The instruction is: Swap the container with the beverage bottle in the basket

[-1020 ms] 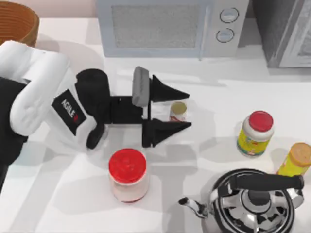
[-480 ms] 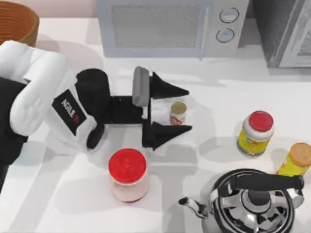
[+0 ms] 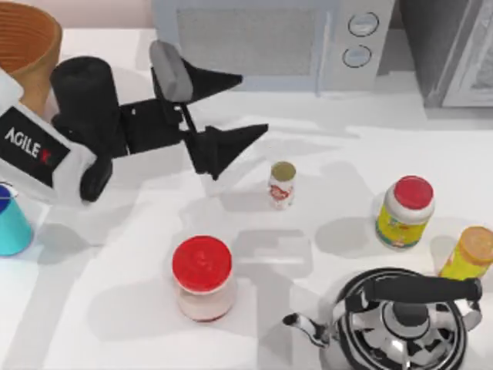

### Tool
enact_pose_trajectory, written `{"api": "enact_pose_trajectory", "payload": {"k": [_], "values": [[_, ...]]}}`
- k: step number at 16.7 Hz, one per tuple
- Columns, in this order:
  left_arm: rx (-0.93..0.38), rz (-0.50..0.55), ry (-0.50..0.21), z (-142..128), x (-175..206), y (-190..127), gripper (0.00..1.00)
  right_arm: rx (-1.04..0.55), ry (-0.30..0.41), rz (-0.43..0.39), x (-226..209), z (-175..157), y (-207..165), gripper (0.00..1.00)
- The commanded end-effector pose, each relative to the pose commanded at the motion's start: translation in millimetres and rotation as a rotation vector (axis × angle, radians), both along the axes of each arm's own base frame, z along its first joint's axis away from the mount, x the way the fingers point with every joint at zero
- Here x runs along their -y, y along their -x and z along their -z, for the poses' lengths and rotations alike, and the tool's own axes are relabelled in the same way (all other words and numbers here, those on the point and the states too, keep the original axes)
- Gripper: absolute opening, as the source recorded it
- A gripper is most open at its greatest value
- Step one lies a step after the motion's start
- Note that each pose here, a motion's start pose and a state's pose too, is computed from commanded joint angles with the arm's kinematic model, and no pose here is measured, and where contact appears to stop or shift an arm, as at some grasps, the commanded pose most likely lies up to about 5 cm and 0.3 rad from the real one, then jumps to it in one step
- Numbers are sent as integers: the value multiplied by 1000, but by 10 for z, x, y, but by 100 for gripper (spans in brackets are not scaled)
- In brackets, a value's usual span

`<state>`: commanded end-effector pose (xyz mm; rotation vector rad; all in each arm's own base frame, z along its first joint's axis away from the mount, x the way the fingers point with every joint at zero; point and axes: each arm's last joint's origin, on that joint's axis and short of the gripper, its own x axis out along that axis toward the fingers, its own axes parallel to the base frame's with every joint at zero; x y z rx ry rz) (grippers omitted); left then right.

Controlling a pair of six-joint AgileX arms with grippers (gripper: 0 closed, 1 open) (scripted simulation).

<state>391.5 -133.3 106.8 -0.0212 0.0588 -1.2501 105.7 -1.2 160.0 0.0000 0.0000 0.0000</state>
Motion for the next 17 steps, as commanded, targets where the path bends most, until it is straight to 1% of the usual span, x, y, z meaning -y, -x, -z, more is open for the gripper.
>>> {"api": "enact_pose_trajectory", "payload": {"k": [2,4,6,8,10,12,15,17], "values": [[-3,-133,-7,-414,-219,161,100,0,0,0,0,0,0,100],[1,-272,-13,-811,-443,429,100,0,0,0,0,0,0,100],[10,-413,-18,-1134,-653,793,100,0,0,0,0,0,0,100],[22,-552,-20,-1344,-834,1218,100,0,0,0,0,0,0,100],[36,-686,-20,-1422,-980,1653,100,0,0,0,0,0,0,100],[49,-813,-19,-1381,-1090,2049,100,0,0,0,0,0,0,100],[65,-983,-15,-1162,-1201,2495,100,0,0,0,0,0,0,100],[70,-1077,-14,-973,-1249,2678,100,0,0,0,0,0,0,100]]}}
